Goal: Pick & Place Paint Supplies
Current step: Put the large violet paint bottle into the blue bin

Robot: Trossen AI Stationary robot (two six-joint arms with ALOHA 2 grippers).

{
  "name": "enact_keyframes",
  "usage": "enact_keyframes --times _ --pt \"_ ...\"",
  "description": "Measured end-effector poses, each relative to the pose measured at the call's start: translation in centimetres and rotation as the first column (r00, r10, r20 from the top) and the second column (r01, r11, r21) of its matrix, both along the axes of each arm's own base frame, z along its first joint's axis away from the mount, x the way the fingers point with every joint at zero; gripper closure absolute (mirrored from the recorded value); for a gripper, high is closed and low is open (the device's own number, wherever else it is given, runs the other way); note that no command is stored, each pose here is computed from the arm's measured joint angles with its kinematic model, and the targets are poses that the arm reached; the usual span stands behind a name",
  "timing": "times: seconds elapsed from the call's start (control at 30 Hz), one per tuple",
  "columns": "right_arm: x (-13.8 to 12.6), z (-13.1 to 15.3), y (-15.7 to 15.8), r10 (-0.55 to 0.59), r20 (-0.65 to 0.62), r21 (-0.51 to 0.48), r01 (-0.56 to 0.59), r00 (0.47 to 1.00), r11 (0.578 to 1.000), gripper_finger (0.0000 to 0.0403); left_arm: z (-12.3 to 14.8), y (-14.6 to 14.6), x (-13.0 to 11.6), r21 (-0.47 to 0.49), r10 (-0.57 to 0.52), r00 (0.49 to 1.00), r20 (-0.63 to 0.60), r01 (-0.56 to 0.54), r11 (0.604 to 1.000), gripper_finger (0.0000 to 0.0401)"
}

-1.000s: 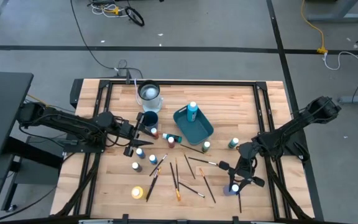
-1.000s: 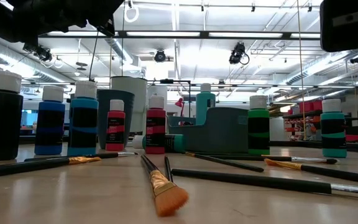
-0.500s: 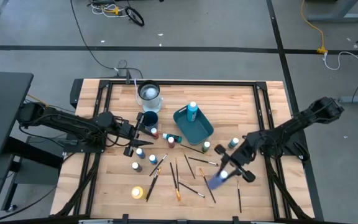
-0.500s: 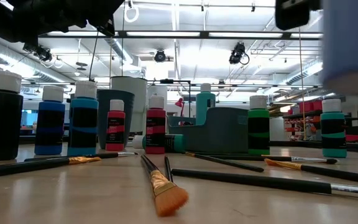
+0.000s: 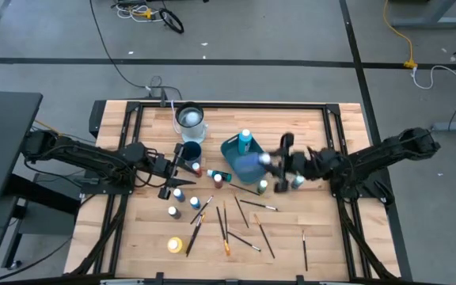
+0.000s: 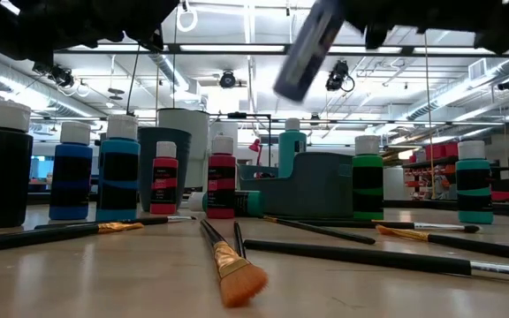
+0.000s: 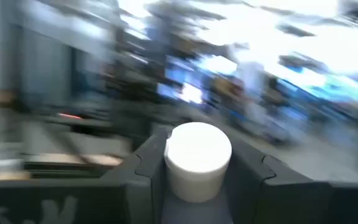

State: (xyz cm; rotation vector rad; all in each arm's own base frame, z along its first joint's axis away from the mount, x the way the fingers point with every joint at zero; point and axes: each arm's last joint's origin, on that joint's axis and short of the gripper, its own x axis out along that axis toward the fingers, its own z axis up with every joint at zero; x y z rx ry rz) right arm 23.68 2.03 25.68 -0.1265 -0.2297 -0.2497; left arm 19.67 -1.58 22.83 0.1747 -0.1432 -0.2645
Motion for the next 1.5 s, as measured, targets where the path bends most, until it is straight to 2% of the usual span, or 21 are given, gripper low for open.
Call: enact_keyframes --times 0.1,0.2,0.37,0.57,0.8,0.93,1.17,1.4,1.5 --pt "0.7 -0.5 -1.5 -0.129 -0.131 0.095 0.142 0.983 0.985 0.0288 -0.2 0.0 0.0 0.001 0.0 1.0 -0.024 0.0 1.0 0.0264" --pt "0.9 -1.7 -2.5 -0.149 -0.246 0.171 0.194 0.958 0.966 0.0288 -0.4 0.0 0.0 0.002 0.0 0.999 -0.039 0.0 1.0 0.0264" --pt "1.0 -2.4 -3.9 -0.23 -0.288 0.206 0.295 0.929 0.933 0.0287 -0.4 0.0 0.0 0.008 0.001 0.999 -0.04 0.0 1.0 0.0264" --pt "2.3 -4.9 -5.0 -0.252 -0.356 0.243 0.349 0.9 0.905 0.0287 -0.4 0.0 0.0 0.01 0.001 0.999 -0.04 -0.001 1.0 0.0264" --pt "3.5 -7.8 -5.6 -0.31 -0.424 0.207 0.424 0.851 0.882 0.0287 -0.4 0.0 0.0 0.01 0.001 0.999 -0.042 0.0 1.0 0.0264" --pt "4.0 -8.5 -5.9 -0.324 -0.428 0.209 0.441 0.844 0.873 0.0286 -0.4 0.0 0.0 0.01 0.001 0.999 -0.043 0.0 1.0 0.0264" --pt "4.1 -8.7 -6.1 -0.328 -0.427 0.175 0.433 0.843 0.884 0.025 -0.4 0.0 0.0 0.01 0.001 0.999 -0.043 0.0 1.0 0.0264" --pt "4.2 -8.4 -6.1 -0.344 -0.415 0.082 0.412 0.842 0.908 0.0228 -0.4 0.0 0.0 0.01 0.001 0.999 -0.044 0.0 1.0 0.0264" --pt "4.1 -8.3 -6.2 -0.394 -0.418 0.034 0.447 0.818 0.894 0.0227 -0.4 0.0 0.0 0.01 0.001 0.999 -0.044 0.0 1.0 0.0264"
